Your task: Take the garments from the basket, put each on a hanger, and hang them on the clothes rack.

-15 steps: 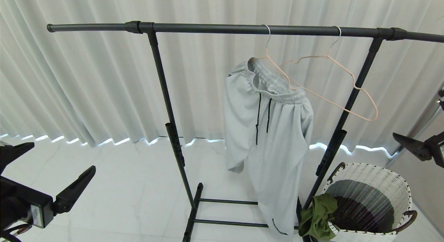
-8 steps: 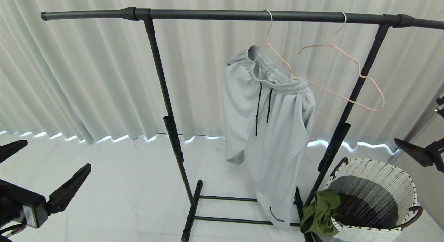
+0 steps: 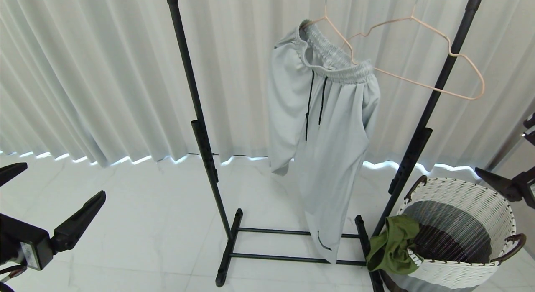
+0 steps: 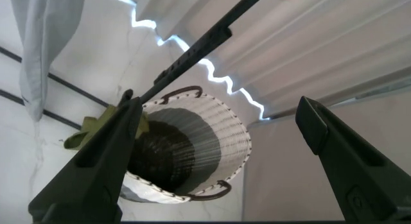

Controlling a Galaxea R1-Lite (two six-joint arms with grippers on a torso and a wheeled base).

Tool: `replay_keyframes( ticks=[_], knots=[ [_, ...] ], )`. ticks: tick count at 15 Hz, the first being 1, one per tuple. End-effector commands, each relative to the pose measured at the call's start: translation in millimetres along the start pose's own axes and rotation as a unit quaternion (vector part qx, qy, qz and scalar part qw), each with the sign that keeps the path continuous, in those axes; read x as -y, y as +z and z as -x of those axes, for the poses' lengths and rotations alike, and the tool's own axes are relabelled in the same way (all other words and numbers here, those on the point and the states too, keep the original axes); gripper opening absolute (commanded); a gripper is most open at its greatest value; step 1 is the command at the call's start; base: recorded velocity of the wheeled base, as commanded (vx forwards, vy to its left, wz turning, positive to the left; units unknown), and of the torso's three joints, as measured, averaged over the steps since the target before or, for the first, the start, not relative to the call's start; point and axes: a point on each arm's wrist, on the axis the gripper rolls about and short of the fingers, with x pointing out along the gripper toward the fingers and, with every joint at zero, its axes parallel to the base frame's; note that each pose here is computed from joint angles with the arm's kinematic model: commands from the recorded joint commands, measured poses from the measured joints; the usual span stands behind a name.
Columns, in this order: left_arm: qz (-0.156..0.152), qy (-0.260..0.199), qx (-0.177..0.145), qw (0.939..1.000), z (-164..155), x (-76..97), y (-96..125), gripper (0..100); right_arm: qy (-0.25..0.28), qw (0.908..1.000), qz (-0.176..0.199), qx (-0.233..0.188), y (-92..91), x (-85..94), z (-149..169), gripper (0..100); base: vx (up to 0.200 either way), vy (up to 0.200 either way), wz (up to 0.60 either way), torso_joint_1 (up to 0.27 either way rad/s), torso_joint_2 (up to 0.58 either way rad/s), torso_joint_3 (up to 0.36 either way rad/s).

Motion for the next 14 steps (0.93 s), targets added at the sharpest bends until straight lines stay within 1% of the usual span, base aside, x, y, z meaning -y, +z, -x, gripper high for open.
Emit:
replay_keyframes(
  ticks=[1, 5, 7, 9, 12, 14],
  knots=[
    [0.0, 0.0, -0.001, 1.0, -0.4, 0.2, 0.0, 100, 0.002, 1.0, 0.002, -0.003, -0.3, -1.0, -1.8, 100, 0.0, 0.0, 0.0, -0.173, 0.45, 0.305],
    [-0.001, -0.001, -0.003, 1.0, -0.7, 0.7, -0.9, 100, 0.004, 0.9999, 0.008, -0.005, -0.5, -1.7, -3.4, 100, 0.0, 0.0, 0.0, -0.149, 0.46, 0.306],
    [-0.001, -0.001, -0.003, 1.0, -0.4, 0.8, -1.2, 100, 0.005, 0.9998, 0.017, -0.006, -0.8, -2.1, -3.9, 100, 0.0, 0.0, 0.0, -0.085, 0.3, 0.205],
    [-0.004, -0.003, -0.006, 1.0, -0.7, 1.5, -2.7, 100, 0.005, 0.9997, 0.024, -0.006, -1.1, -2.4, -4.0, 100, 0.0, 0.0, 0.0, -0.027, 0.1, 0.073],
    [-0.009, -0.003, -0.009, 0.9999, -1.6, 2.1, -3.3, 100, 0.005, 0.9996, 0.025, -0.007, -1.2, -2.5, -4.0, 100, 0.0, 0.0, 0.0, 0.0, 0.0, 0.0],
    [-0.01, -0.004, -0.009, 0.9999, -1.6, 2.1, -3.3, 100, 0.005, 0.9996, 0.025, -0.007, -1.2, -2.5, -4.0, 100, 0.0, -0.2, 0.0, 0.002, 0.0, 0.0]
  ],
)
